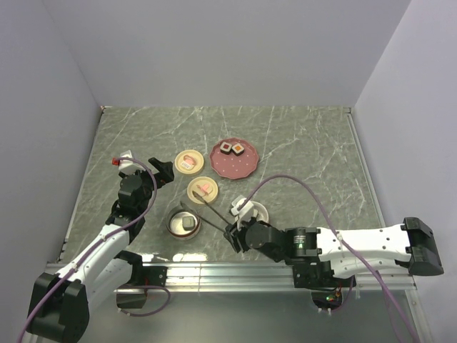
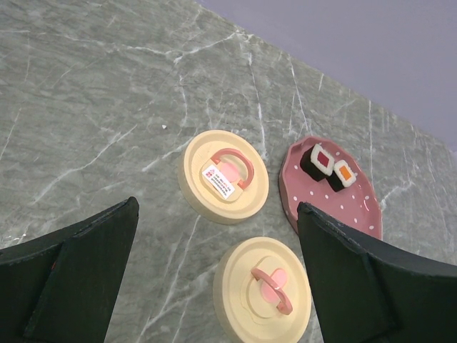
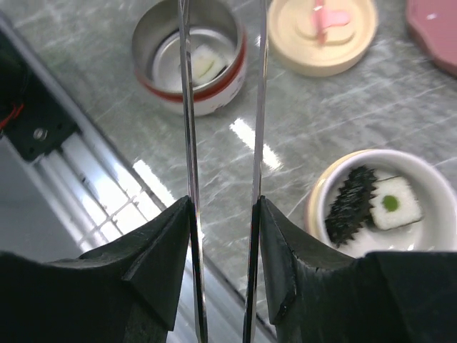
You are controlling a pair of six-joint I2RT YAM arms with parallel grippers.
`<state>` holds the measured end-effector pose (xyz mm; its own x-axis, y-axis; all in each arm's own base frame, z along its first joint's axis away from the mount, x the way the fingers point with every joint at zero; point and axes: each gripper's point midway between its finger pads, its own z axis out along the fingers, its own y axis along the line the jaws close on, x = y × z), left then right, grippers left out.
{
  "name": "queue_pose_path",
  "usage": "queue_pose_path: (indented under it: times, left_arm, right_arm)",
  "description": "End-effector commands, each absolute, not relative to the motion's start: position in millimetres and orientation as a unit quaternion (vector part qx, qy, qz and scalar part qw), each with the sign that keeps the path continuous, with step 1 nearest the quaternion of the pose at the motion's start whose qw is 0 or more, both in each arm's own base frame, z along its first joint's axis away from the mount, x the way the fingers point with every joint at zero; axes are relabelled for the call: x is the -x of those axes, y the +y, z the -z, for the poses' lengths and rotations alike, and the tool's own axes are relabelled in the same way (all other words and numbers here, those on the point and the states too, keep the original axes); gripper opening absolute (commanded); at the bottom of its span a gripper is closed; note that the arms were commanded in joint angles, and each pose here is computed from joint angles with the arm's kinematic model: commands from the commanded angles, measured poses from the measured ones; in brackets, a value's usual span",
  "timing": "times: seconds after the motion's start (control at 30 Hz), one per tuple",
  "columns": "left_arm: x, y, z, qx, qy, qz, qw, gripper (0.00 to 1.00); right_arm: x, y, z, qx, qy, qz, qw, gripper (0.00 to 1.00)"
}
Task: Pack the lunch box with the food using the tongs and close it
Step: Pick up the food using the clamp
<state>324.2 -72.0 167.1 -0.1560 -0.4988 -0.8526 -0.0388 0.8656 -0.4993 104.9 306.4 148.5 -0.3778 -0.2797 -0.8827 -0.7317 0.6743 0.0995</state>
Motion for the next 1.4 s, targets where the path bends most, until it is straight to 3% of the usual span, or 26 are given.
queue_pose_path:
  times: [0.0, 0.4, 0.93, 1.37]
  left_arm:
    - [-328.8, -75.2, -189.7, 0.18, 0.717, 0.203, 0.641, 0.99]
    - [-327.8, -75.1, -189.7, 0.179, 0.716, 0.204, 0.643, 1.0]
    - [-327.2, -75.5, -189.5, 0.178, 0.715, 0.206, 0.644, 0.99]
    - [-326.7, -75.3, -190.2, 0.178, 0.713, 0.207, 0.646, 0.99]
  right_arm:
    - [-131.6, 306.8, -186.3, 0.256, 0.781, -0.268, 0.502, 0.49]
    - [-232.0, 242.5, -192.7, 0.138, 0.796, -0.226, 0.545, 0.48]
    - [-296.4, 207.0, -132.1, 0.105, 0.842, -0.148, 0.508, 0.47]
    - [-328.7, 205.6, -119.0, 0.106, 0.856, -0.108, 0.495, 0.47]
